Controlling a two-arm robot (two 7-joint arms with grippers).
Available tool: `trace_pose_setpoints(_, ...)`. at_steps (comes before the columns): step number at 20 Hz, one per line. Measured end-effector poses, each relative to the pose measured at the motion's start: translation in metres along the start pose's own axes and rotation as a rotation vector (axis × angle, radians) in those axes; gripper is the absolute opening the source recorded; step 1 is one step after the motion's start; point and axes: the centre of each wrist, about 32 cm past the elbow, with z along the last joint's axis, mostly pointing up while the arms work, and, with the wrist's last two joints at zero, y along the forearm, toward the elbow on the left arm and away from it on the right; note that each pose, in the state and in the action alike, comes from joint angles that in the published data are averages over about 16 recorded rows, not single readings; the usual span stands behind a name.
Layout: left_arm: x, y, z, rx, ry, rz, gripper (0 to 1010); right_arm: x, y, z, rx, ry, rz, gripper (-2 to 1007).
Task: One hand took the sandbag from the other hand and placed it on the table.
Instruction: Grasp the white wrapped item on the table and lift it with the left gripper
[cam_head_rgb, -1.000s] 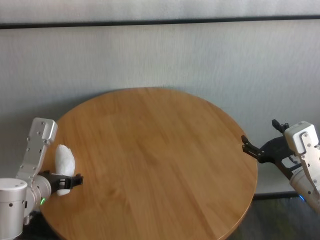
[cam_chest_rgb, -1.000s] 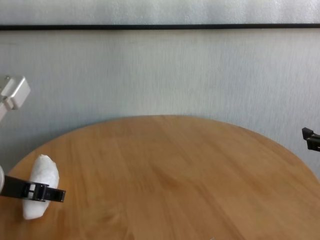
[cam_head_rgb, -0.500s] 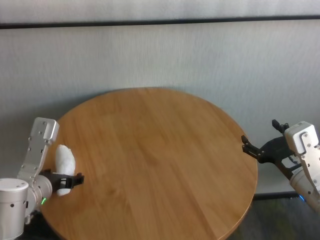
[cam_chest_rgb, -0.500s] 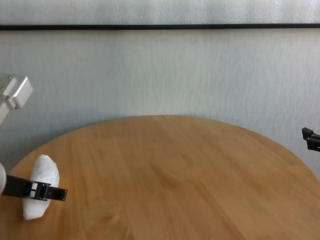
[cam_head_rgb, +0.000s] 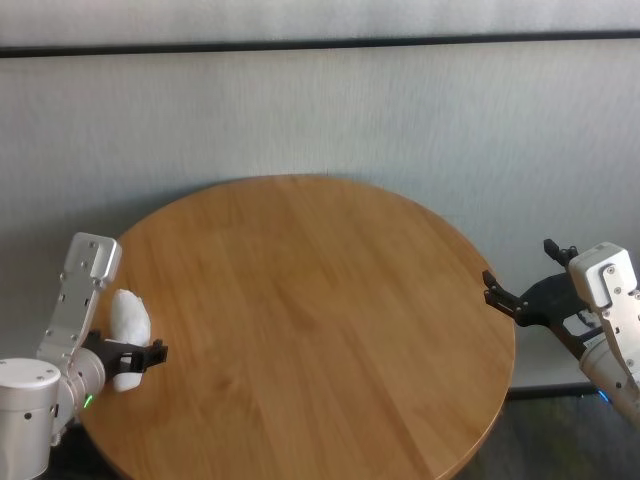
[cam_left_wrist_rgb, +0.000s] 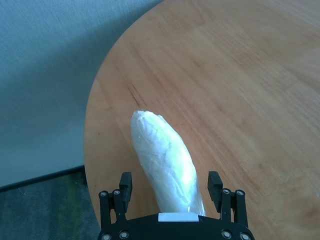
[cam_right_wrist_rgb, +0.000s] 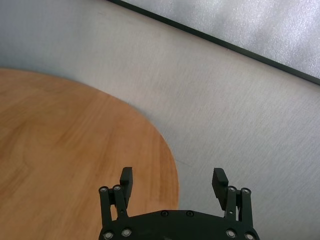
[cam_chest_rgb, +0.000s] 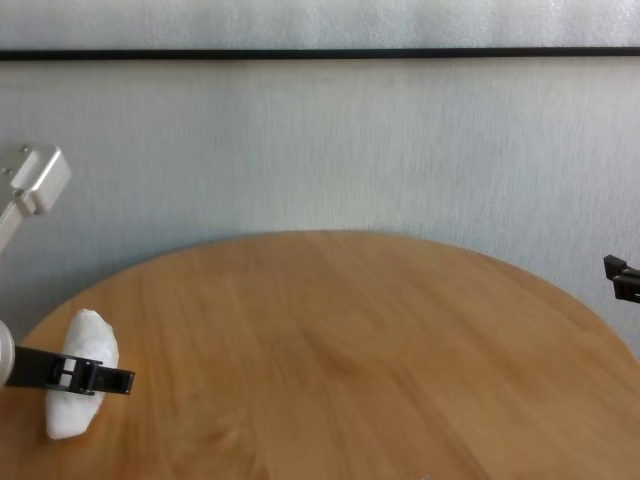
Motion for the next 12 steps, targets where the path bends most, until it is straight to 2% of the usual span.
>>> trace_pose_setpoints(12,-0.0004,0.0003,-0.0001,0.004,-0.005,-0.001,1000,0.0000,0.0000,0.0000,0.000,0.000,0.000,1001)
